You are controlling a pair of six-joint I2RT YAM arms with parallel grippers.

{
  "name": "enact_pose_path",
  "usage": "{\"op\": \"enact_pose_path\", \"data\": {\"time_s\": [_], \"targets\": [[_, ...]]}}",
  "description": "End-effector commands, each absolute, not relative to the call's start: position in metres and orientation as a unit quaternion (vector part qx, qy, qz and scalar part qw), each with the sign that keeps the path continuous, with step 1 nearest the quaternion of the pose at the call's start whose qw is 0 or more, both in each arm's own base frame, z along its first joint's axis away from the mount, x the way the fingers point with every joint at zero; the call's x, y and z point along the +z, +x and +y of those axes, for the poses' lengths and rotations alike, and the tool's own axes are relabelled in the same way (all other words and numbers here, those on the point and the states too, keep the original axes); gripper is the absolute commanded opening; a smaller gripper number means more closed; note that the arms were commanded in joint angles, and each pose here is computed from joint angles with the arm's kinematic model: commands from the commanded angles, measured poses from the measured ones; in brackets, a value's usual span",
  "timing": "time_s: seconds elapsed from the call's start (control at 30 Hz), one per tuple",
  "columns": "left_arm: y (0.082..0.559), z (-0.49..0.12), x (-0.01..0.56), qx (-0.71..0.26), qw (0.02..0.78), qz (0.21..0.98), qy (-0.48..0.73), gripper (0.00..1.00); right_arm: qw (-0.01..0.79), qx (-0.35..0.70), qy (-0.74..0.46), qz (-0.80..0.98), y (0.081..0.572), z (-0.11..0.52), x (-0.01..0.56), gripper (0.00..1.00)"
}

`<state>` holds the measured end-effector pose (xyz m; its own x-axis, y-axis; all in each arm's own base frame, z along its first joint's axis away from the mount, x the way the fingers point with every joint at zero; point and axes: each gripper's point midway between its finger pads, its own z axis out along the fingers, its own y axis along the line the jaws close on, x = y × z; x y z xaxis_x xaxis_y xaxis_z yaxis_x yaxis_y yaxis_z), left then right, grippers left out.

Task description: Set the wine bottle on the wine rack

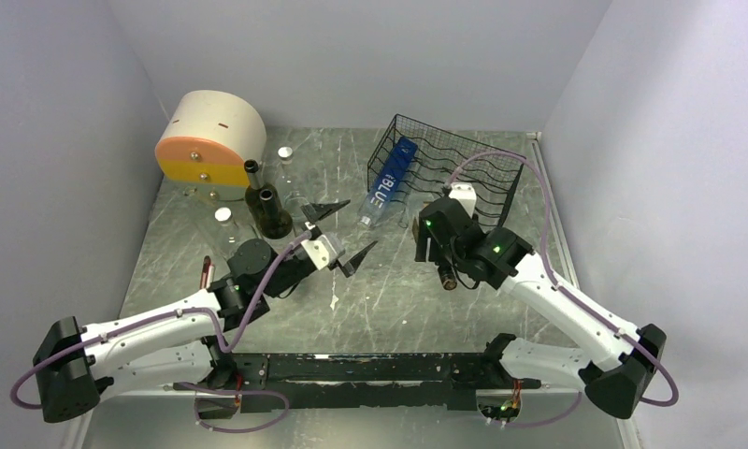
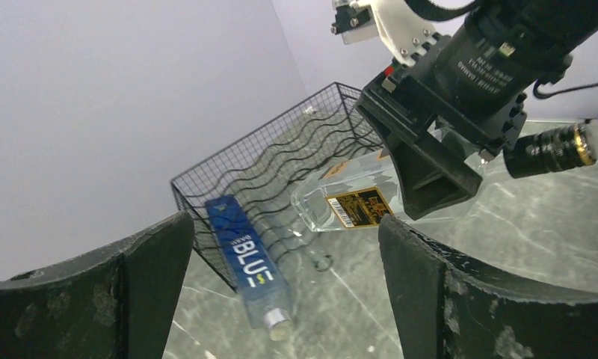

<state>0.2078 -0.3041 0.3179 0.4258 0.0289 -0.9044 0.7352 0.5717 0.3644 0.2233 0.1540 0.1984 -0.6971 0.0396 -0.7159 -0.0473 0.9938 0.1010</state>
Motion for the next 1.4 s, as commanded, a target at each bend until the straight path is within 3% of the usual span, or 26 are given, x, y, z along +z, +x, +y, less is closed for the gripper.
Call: {"op": "enact_pose_path", "data": {"time_s": [0.0,0.2,0.37,0.53,0.6,0.9,1.37], "targets": [[0.206,-0.31,0.308,-0.286,0.717,0.522,0.364,0.96,0.408,0.105,0.042,0.906,0.233,0.158,0.211,0.08],[0.21,-0.315,0.301,-0.315,0.699,0.554,0.326,0.98,0.395,0.082,0.064,0.913,0.228,0.14,0.195,0.08],[0.221,-0.32,0.298,-0.349,0.628,0.651,0.245,1.0,0.394,0.049,0.083,0.914,0.236,0.123,0.177,0.08],[0.213,-0.329,0.302,-0.401,0.573,0.683,0.211,1.0,0.4,0.048,0.104,0.909,0.249,0.116,0.172,0.08],[0.206,-0.336,0.299,-0.393,0.55,0.691,0.257,1.0,0.401,0.042,0.117,0.907,0.253,0.112,0.168,0.08],[0.211,-0.342,0.273,-0.364,0.449,0.791,0.199,1.0,0.427,0.044,0.171,0.887,0.266,0.103,0.177,0.08],[0.203,-0.347,0.263,-0.35,0.423,0.796,0.254,0.99,0.482,0.048,0.224,0.846,0.3,0.098,0.18,0.07]]}}
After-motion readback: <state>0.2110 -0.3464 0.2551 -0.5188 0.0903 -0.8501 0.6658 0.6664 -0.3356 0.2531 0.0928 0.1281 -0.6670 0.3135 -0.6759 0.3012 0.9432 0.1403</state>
